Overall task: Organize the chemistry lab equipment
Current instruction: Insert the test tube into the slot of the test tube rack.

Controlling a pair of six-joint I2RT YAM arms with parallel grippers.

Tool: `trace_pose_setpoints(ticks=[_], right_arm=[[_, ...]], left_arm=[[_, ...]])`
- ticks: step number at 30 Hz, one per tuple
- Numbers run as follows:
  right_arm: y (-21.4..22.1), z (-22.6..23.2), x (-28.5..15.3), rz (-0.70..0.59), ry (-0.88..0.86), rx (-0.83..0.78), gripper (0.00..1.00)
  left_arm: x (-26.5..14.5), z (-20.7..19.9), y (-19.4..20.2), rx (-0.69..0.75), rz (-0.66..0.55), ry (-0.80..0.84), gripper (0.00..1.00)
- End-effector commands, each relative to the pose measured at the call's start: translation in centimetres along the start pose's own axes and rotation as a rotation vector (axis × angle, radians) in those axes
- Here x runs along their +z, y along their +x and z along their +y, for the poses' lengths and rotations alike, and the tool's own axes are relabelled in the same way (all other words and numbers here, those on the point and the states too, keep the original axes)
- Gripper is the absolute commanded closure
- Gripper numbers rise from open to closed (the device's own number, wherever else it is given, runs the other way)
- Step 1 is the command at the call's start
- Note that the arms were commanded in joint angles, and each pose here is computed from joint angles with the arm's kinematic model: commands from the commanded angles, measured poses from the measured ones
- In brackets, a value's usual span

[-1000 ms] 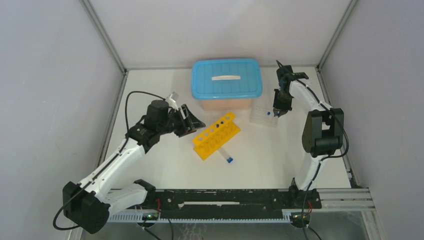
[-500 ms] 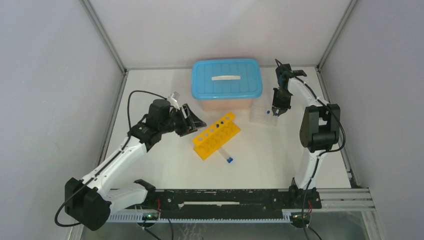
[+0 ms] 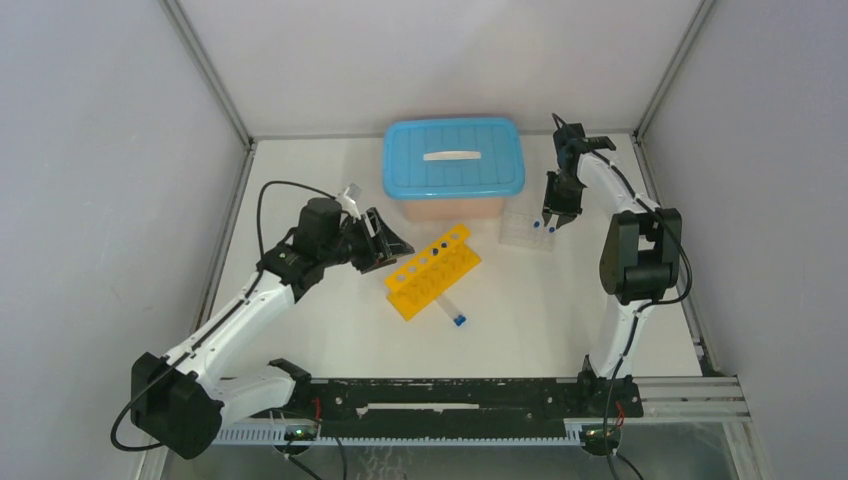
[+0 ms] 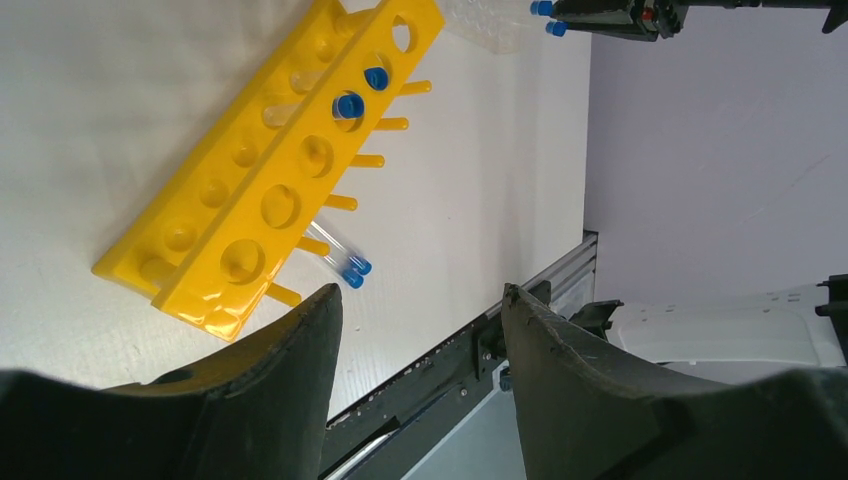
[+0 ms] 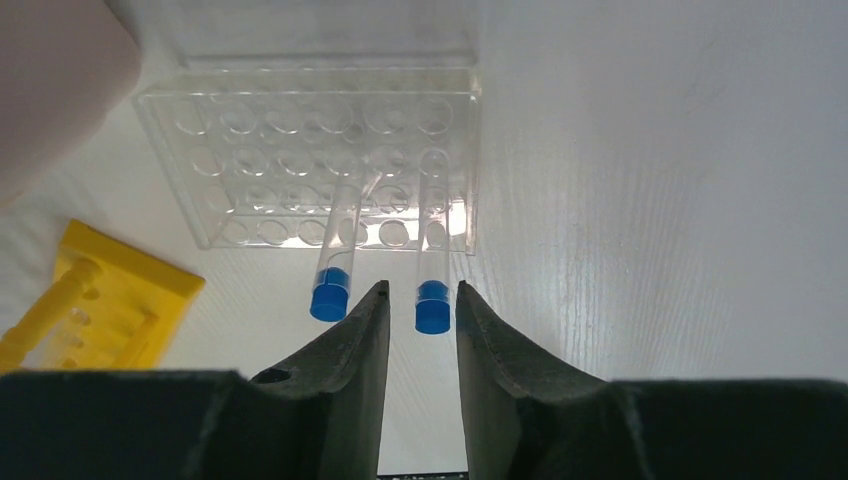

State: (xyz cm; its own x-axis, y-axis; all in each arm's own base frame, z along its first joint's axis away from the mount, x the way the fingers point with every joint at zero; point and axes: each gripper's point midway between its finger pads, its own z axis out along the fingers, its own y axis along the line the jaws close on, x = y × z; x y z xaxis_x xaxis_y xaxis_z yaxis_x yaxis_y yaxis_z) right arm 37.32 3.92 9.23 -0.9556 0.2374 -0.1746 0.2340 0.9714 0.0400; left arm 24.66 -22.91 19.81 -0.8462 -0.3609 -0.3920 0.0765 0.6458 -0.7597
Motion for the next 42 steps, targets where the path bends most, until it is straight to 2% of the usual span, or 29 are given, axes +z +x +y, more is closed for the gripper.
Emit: trace_pose_setpoints(ticks=[1,9,14,20,25,34,42], right_arm=[[-2.3,0.5,-3.2,-0.112,-0.04,0.002,0.62],[-3.0,0.3,-7.9,-0.249,-0.055,0.012,0.62],[-1.7,0.9,-10.2,-0.358,-0.061,-0.018,0.62],[2.1,5.5,-12.3,-0.526,-0.138,-0.177,0.62],[7.0,10.2,-13.1,-0.611,-0.231,-0.33,0.62],[15.6,15.9,-9.4,-0.623,-0.368,-0.505,0.62],[20.0,18.8,-4.6,-0.611,-0.382,-0.603,0.63]], left_arm=[[-1.4,-3.7,-2.6,0.04,-0.071,0.091,0.36],[-2.0,-3.9,-2.7,0.051,-0.078,0.083,0.35],[-2.4,-3.4,-2.3,0.064,-0.075,0.061,0.34],[-3.0,-2.5,-1.5,0.059,-0.066,0.032,0.36],[-3.7,-1.6,-0.4,0.038,-0.066,0.022,0.37],[-4.4,-0.2,1.4,0.006,-0.061,0.023,0.38],[-4.9,0.2,2.0,0.002,-0.063,0.031,0.38]])
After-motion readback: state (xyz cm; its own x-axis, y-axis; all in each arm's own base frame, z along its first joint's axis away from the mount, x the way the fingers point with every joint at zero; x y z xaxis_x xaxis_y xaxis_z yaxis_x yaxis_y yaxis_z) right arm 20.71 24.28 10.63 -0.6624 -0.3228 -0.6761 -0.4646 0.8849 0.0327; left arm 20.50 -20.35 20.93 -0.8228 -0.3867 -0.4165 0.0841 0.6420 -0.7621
